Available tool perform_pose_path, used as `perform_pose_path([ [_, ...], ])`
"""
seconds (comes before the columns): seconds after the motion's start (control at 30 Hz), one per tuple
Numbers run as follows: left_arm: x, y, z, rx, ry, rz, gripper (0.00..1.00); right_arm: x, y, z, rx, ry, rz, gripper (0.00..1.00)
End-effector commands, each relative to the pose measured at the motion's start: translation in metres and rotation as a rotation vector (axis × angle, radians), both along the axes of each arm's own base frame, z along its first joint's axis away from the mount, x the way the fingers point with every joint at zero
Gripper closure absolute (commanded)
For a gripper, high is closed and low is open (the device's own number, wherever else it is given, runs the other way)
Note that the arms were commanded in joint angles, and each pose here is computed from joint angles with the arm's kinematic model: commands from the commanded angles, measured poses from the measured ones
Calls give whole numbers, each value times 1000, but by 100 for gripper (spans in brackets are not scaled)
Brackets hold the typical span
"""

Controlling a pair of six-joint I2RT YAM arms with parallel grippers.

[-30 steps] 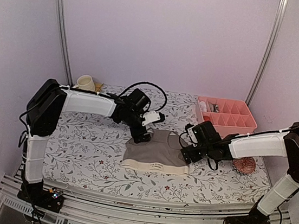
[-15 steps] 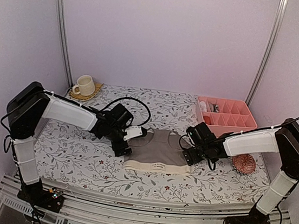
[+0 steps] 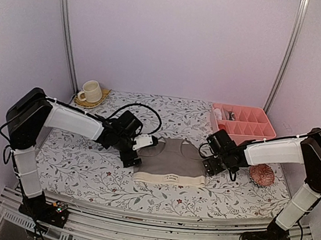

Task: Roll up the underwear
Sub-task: Smooth out the underwear at the center of the board.

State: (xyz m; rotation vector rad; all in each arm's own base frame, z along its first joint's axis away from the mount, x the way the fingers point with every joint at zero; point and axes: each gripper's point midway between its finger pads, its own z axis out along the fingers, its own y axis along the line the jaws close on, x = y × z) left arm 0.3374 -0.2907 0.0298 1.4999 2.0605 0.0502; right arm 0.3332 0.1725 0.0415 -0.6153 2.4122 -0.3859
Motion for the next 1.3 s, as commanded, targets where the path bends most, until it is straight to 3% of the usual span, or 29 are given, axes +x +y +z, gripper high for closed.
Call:
perform_pose_path([
  [0.0, 4, -13, 38, -78, -6, -9, 1, 3, 5, 19, 54, -24, 2, 1],
  [0.13, 4, -20, 60, -123, -22, -27, 2, -3, 30, 46, 221, -34, 86, 1],
  [0.3, -6, -23, 82, -172, -33, -76, 1, -17, 33, 69, 259, -56, 113, 1],
  [0.4, -16, -22, 72, -160, -7, -110, 1, -30, 38, 62, 263, -13, 145, 1],
  [0.87, -58, -19, 10, -35, 74, -186, 1, -65, 55, 17, 99, 173, 195, 1],
  [1.03, -63, -14, -6, 12, 79, -191, 1, -70, 41, 14, -53, 195, 127, 1],
  [1.27, -72, -9, -14, 61, 70, -217, 2, -80, 22, 17, -154, 214, 54, 1],
])
